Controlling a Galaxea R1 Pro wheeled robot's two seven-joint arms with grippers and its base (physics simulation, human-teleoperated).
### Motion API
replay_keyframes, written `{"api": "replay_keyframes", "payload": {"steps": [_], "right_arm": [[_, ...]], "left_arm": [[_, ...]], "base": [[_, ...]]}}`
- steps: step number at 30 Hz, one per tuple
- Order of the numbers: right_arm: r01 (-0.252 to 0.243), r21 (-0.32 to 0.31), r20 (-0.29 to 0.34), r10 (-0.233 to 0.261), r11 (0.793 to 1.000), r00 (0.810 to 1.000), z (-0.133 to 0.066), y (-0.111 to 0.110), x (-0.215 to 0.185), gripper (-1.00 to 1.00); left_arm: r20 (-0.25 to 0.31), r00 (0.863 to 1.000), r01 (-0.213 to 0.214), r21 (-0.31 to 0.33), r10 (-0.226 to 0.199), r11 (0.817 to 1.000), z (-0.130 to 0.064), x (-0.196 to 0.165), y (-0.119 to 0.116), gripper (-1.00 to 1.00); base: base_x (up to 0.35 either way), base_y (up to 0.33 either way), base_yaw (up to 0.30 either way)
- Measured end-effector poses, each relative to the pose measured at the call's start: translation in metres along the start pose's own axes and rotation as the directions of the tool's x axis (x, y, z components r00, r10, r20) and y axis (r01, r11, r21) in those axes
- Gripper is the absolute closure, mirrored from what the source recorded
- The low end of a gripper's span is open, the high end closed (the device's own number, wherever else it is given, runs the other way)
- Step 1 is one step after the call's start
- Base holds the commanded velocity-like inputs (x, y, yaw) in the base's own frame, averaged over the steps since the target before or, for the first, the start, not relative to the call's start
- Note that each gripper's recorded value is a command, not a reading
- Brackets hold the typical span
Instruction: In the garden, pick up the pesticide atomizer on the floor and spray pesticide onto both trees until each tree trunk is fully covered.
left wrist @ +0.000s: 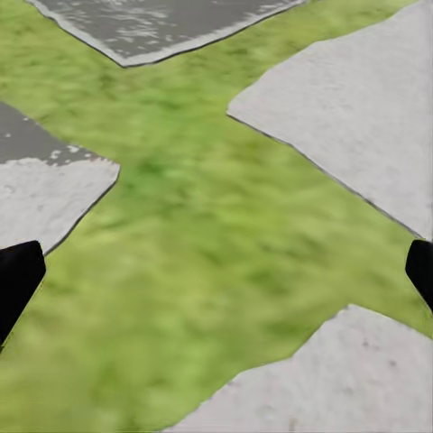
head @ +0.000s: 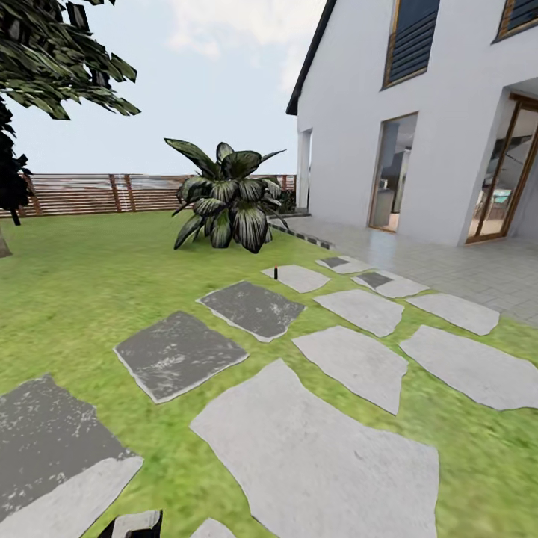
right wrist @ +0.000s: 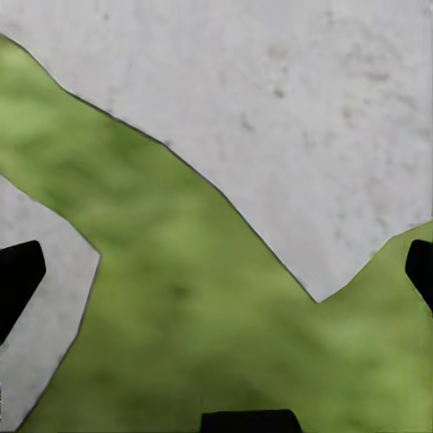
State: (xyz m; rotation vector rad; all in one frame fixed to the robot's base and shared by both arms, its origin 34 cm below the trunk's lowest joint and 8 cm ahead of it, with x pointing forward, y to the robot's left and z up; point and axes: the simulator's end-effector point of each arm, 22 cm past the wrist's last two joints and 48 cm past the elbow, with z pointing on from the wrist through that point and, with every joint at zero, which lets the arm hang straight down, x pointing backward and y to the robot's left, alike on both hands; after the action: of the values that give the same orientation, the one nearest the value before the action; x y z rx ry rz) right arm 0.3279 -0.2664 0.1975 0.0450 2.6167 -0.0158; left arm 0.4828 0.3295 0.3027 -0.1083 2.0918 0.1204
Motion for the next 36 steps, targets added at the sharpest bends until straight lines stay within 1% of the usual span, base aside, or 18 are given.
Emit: {"api": "replay_keyframes", "payload": {"steps": [3, 6, 9, 13, 21, 24, 28, 31, 32, 33, 36], "right_arm": [[0.0, 0.001, 0.002, 0.0, 1.0, 1.0, 0.0, 0.0, -0.001, -1.0], [-0.002, 0.003, 0.004, 0.002, 1.0, 1.0, 0.0, -0.001, -0.002, -1.0], [-0.004, 0.004, 0.005, 0.004, 1.0, 1.0, 0.0, -0.001, -0.003, -1.0], [0.005, 0.003, 0.01, -0.005, 1.0, 1.0, 0.0, 0.0, -0.005, -1.0], [-0.002, 0.005, 0.003, 0.001, 1.0, 1.0, 0.0, -0.001, -0.001, -1.0], [0.001, 0.004, 0.002, -0.001, 1.0, 1.0, 0.0, -0.001, -0.001, -1.0], [-0.001, 0.002, 0.008, 0.001, 1.0, 1.0, 0.0, -0.001, -0.004, -1.0], [-0.002, 0.002, 0.017, 0.002, 1.0, 1.0, 0.0, -0.003, -0.009, -1.0], [-0.002, 0.002, 0.038, 0.001, 1.0, 0.999, 0.0, -0.004, -0.02, -1.0], [-0.002, 0.002, 0.046, 0.002, 1.0, 0.999, -0.001, -0.004, -0.024, -1.0], [-0.001, 0.001, 0.049, 0.001, 1.0, 0.999, -0.001, -0.002, -0.026, -1.0]], "left_arm": [[0.038, 0.999, 0.0, 0.0, 0.0, 1.0, -0.002, -0.005, 0.0, -1.0], [0.048, 0.999, -0.002, 0.0, 0.002, 1.0, -0.004, -0.004, 0.0, -1.0], [0.05, 0.999, -0.003, 0.001, 0.003, 1.0, -0.004, -0.004, 0.0, -1.0], [0.05, 0.999, -0.006, 0.002, 0.006, 1.0, -0.004, -0.004, -0.001, -1.0], [0.052, 0.999, -0.01, 0.004, 0.01, 1.0, -0.004, -0.005, -0.001, -1.0], [0.052, 0.999, -0.013, 0.011, 0.012, 1.0, -0.004, -0.004, -0.004, -1.0], [0.064, 0.998, -0.011, 0.018, 0.01, 1.0, -0.001, -0.012, -0.009, -1.0], [0.109, 0.994, -0.004, 0.023, 0.001, 1.0, 0.008, -0.038, -0.015, -1.0], [0.172, 0.985, 0.003, 0.027, -0.008, 1.0, 0.019, -0.076, -0.019, -1.0], [0.202, 0.979, 0.007, 0.029, -0.012, 1.0, 0.025, -0.095, -0.021, -1.0], [0.222, 0.975, 0.009, 0.032, -0.016, 0.999, 0.03, -0.11, -0.024, -1.0]], "base": [[0.33, 0.0, 0.0], [0.33, 0.0, 0.0], [0.33, 0.0, 0.0], [0.33, 0.0, 0.0], [0.33, 0.0, 0.0], [0.33, 0.0, 0.0], [0.33, 0.0, 0.0], [0.33, 0.0, 0.0], [0.33, 0.0, 0.0], [0.33, 0.0, 0.0], [0.33, 0.0, 0.0]]}}
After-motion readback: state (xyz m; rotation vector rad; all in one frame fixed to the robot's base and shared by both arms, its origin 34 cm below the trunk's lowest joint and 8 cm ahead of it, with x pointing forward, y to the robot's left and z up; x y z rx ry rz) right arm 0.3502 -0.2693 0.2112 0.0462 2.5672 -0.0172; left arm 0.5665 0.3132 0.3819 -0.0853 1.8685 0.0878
